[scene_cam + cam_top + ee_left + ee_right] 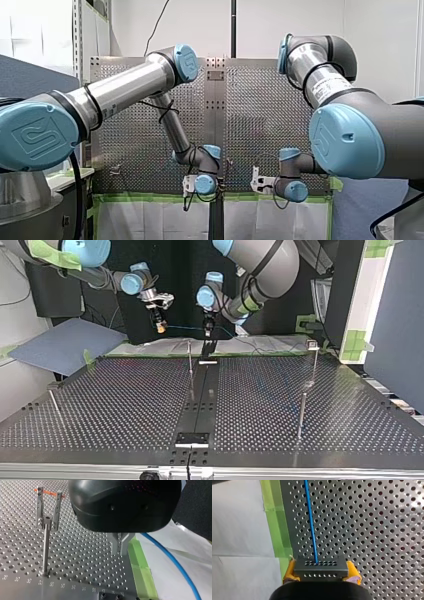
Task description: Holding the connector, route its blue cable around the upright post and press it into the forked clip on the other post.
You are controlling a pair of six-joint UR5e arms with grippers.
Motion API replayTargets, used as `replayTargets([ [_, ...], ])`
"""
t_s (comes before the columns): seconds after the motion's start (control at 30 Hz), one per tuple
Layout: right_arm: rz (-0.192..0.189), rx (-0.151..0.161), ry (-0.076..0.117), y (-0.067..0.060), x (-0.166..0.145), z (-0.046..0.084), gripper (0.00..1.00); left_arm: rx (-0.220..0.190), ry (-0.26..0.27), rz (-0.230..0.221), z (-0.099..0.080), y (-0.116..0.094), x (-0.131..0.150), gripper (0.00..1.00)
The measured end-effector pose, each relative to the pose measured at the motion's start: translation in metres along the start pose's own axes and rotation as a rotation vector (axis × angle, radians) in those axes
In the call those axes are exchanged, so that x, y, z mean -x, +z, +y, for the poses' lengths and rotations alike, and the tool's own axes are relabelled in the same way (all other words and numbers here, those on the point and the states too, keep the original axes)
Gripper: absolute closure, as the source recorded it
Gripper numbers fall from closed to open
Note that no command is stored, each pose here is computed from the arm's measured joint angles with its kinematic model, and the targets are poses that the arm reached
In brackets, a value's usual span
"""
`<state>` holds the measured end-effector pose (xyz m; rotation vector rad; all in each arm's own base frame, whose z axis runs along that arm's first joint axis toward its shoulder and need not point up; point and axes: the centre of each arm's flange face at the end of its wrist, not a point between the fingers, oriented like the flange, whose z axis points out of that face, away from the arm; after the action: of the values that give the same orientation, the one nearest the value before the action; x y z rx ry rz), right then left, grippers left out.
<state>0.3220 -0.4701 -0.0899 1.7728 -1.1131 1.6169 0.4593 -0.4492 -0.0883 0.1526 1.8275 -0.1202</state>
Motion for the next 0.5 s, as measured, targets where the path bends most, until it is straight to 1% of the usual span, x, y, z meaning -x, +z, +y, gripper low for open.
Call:
replayTargets([
  [0.23, 0.005, 0.018, 0.003, 0.002, -0.002, 0.009, 1.00, 0.000, 0.001, -0.008, -0.003, -0.001, 0.005, 1.00],
  [0.5, 0.011, 0.023, 0.002, 0.004, -0.004, 0.013, 1.00, -0.011, 0.051, -0.024, -0.015, -0.004, 0.011, 1.00],
])
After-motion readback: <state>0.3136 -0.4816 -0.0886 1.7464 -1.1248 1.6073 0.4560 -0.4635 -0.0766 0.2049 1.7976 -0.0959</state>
